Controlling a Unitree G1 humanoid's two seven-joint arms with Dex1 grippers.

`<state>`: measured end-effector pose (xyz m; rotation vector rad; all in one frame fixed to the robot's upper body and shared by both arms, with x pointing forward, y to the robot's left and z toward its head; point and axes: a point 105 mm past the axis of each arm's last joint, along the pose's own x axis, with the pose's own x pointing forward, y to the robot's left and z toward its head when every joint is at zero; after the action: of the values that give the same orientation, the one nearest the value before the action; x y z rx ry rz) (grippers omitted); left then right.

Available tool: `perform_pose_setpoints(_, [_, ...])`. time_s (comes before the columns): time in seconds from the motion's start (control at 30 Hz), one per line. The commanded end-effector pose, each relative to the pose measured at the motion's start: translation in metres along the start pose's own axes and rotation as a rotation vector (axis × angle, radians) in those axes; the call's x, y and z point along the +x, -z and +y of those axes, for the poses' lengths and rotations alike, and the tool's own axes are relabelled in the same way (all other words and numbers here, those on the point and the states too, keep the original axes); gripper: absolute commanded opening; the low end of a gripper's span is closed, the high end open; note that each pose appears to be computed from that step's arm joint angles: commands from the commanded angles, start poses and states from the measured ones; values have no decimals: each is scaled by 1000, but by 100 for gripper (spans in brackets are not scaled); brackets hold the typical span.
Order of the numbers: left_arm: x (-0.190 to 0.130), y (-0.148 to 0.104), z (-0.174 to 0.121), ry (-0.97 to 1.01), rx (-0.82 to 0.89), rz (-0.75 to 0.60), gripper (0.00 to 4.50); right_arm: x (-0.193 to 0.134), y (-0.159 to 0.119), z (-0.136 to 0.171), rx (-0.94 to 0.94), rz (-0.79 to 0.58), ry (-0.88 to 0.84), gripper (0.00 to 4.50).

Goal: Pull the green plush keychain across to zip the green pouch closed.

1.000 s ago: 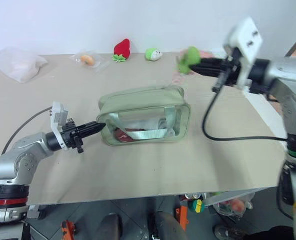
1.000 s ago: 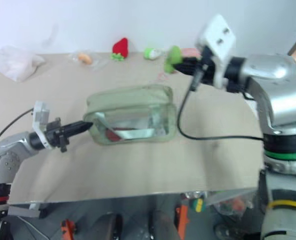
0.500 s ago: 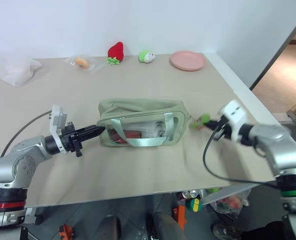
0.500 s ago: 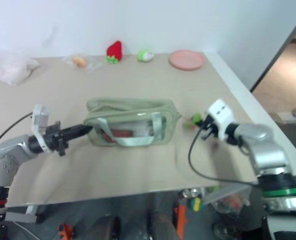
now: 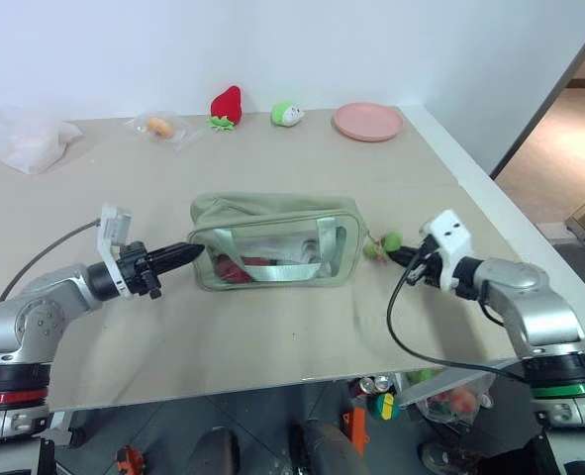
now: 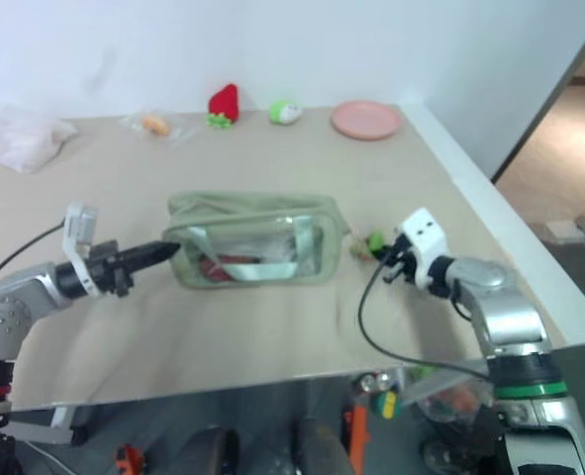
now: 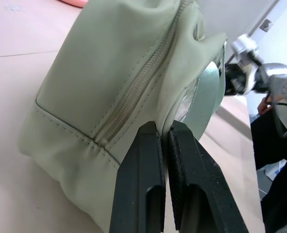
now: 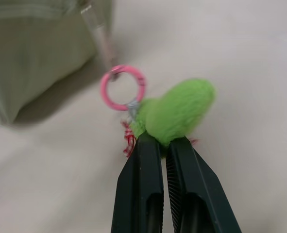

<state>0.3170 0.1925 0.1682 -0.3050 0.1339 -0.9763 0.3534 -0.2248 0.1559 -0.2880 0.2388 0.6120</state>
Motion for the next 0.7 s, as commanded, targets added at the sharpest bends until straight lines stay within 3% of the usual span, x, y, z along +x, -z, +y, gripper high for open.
perform_pose_setpoints(0.03, [-11, -4, 18, -97, 50, -21, 103, -22, -30, 6, -50, -79, -52, 68])
perform_pose_setpoints(0.37, [-22, -21, 9, -11, 48, -88, 437, -30, -37, 15, 19, -97, -94, 401])
perform_pose_setpoints(0.53, [-44, -42, 17, -121, 116, -118, 449, -53, -36, 15, 17, -92, -119, 405])
perform_pose_setpoints(0.6, [-61, -38, 30, -220, 80, -36, 449, -72, -36, 15, 1, -86, -140, 405])
perform_pose_setpoints(0.7, [-77, -42, 31, -256, 81, -23, 449, -91, -39, 16, -13, -93, -150, 405])
